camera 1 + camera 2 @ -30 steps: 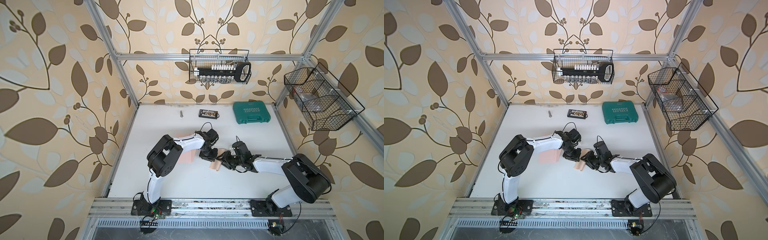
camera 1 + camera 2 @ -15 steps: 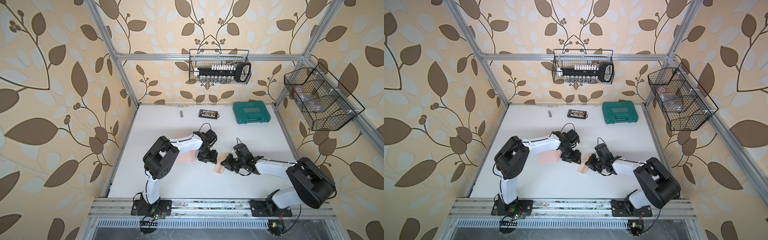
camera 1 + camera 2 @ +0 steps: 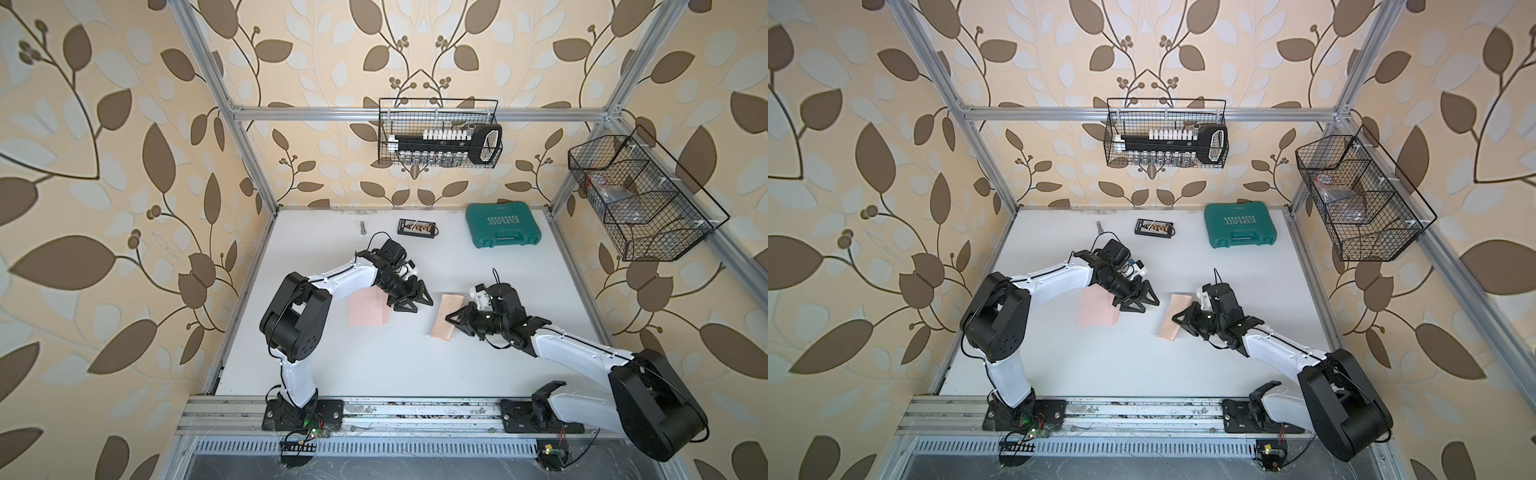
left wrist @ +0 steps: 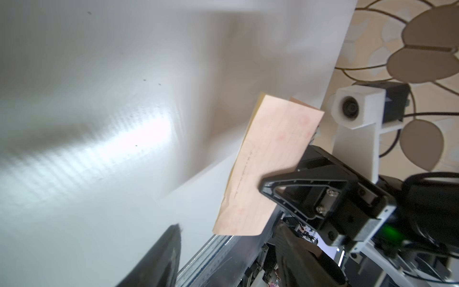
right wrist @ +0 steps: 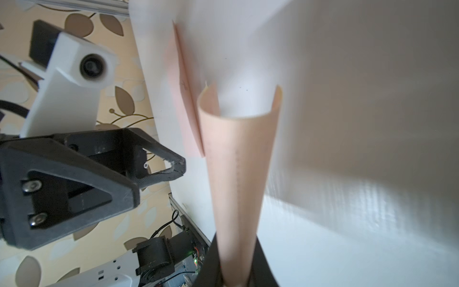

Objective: Fold the letter paper in half and place it into the envelope
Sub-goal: Pick up the letter paper from the center of the board, then adjust the envelope at the center of the board.

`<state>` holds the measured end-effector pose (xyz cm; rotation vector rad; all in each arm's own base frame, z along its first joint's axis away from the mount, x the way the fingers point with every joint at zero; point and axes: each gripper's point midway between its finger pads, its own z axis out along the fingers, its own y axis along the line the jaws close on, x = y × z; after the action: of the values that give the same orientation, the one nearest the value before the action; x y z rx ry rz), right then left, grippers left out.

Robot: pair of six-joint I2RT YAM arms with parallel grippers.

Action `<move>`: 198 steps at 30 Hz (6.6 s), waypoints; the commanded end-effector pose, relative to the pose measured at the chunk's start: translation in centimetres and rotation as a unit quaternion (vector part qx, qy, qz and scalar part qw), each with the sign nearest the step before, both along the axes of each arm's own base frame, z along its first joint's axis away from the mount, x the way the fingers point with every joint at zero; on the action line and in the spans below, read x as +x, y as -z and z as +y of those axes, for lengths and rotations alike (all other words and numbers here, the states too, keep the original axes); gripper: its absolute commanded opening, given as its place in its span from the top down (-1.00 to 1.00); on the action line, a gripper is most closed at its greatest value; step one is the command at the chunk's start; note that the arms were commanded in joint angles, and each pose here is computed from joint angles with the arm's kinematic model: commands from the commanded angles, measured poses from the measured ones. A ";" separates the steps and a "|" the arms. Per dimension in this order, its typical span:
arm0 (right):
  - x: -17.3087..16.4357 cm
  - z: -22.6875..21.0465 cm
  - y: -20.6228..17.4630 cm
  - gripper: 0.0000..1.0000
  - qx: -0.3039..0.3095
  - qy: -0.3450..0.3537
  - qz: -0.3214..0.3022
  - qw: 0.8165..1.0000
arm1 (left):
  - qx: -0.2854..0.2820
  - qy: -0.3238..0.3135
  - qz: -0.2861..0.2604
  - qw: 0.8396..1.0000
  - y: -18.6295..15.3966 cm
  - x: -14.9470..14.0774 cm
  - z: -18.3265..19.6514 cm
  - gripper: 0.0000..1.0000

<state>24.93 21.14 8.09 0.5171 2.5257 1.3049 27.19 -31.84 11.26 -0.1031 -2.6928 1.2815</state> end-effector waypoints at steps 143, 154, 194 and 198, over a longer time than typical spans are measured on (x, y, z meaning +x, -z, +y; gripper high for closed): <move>-2.0 0.1 -5.9 1.00 0.101 -0.093 -0.117 0.984 | -0.121 -0.007 0.023 0.992 -6.1 -1.9 4.1 0.41; -2.0 -0.1 -6.1 1.00 0.073 -0.110 -0.113 0.985 | 0.178 -0.005 -0.211 0.961 -5.7 3.6 12.2 -0.53; -4.0 -2.6 -6.8 1.00 -0.030 -0.152 -0.120 0.981 | 0.322 0.454 -0.484 0.675 -1.0 4.7 8.7 -0.75; -4.4 -2.5 -6.2 1.00 -0.022 -0.151 -0.109 0.982 | 0.297 0.480 -0.486 0.667 -1.3 5.7 8.2 -0.80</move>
<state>21.10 18.55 14.80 -0.0322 2.4988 1.2843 32.00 -21.11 11.69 -2.0038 -2.7606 -0.2520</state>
